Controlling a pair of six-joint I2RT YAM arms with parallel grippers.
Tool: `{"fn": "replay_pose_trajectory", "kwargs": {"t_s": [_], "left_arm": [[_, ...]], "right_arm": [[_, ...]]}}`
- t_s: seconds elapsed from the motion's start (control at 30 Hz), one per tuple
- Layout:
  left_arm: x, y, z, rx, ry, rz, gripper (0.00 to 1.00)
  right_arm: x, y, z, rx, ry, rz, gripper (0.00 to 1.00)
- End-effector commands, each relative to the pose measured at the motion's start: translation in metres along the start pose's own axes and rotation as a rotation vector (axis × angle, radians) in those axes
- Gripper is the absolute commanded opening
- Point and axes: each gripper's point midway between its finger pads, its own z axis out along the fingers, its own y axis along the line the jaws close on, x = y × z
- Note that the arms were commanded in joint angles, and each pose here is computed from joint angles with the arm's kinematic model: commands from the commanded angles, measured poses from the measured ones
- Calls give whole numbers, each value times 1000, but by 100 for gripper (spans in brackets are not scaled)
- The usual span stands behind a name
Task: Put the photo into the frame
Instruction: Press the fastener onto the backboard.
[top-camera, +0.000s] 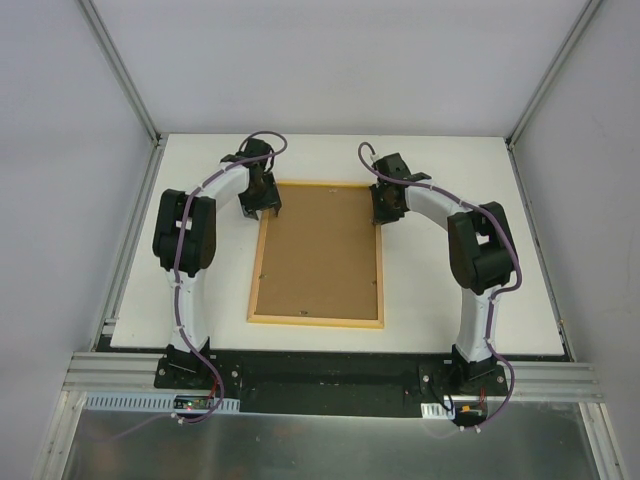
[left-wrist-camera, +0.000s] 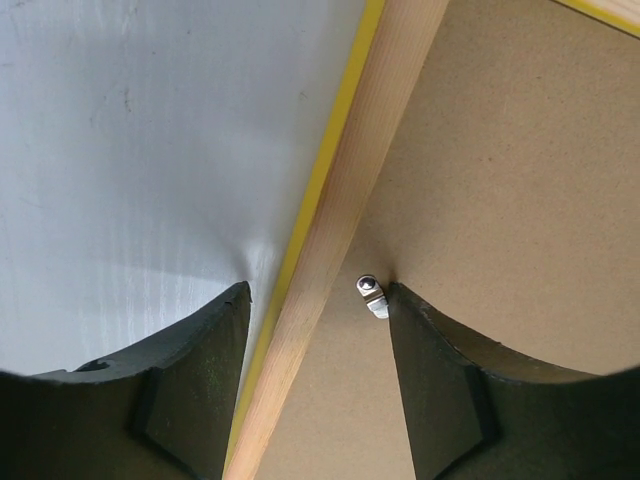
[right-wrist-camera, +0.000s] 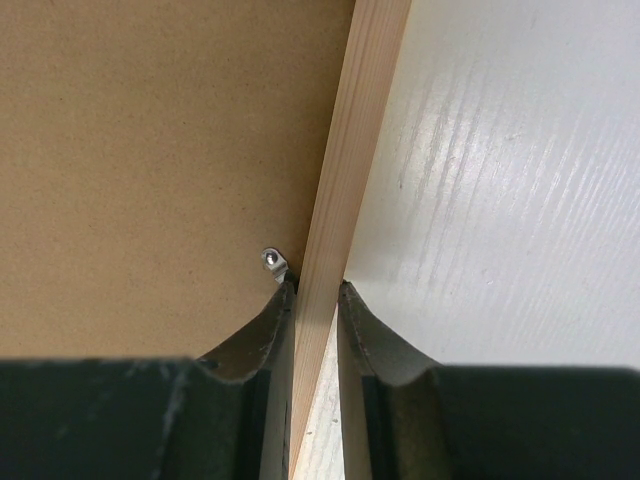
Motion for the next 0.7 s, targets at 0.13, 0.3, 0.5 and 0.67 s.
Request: {"fn": "replay_pose_trajectory", "kwargs": {"t_s": [0.13, 0.3, 0.5, 0.67], "left_arm": [[12, 21, 6, -80, 18, 28, 40], [16, 30, 4, -106, 19, 71, 28], [16, 33, 6, -108, 26, 89, 22], [12, 35, 7, -121, 17, 77, 12]], "right_arm": [[12, 10, 4, -45, 63, -31, 1], [10, 11, 4, -49, 60, -33, 1], [11, 10, 5, -47, 65, -30, 0], [12, 9, 4, -45, 66, -28, 0]]}}
